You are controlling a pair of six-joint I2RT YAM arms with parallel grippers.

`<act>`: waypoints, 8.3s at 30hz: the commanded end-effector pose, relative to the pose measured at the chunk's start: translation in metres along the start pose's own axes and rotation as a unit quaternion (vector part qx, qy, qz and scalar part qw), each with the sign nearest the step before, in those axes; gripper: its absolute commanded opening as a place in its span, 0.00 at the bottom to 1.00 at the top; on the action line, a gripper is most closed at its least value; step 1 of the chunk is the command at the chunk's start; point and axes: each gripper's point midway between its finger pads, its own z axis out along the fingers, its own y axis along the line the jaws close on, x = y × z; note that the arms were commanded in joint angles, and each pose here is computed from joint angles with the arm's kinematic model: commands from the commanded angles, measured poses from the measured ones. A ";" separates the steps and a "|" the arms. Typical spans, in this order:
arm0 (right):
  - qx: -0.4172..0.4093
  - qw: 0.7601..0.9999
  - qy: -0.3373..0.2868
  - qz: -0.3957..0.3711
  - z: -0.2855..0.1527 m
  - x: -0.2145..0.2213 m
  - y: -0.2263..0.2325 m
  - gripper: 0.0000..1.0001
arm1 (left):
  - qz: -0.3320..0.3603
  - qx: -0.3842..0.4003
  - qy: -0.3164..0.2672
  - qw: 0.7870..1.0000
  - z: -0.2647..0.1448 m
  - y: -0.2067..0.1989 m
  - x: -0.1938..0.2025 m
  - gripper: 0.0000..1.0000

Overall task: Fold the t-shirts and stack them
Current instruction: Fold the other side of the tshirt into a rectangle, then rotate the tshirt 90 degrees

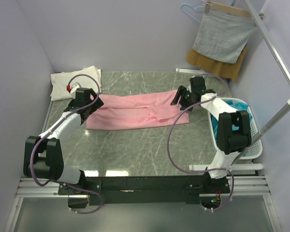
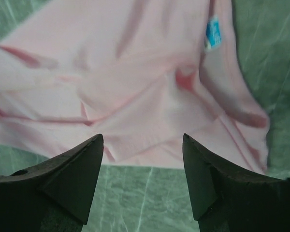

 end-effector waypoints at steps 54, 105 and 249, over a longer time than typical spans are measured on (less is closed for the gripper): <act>-0.042 0.998 -0.040 -0.027 0.055 -0.050 0.055 0.93 | 0.028 0.036 0.048 0.998 0.006 -0.013 0.022 1.00; -0.190 0.969 -0.056 -0.148 0.052 -0.114 0.135 0.94 | 0.203 0.122 0.330 0.914 -0.153 -0.059 0.258 0.99; -0.054 0.989 0.038 -0.134 -0.025 0.101 0.038 0.94 | 0.265 0.397 0.317 0.819 -0.227 -0.075 0.240 0.67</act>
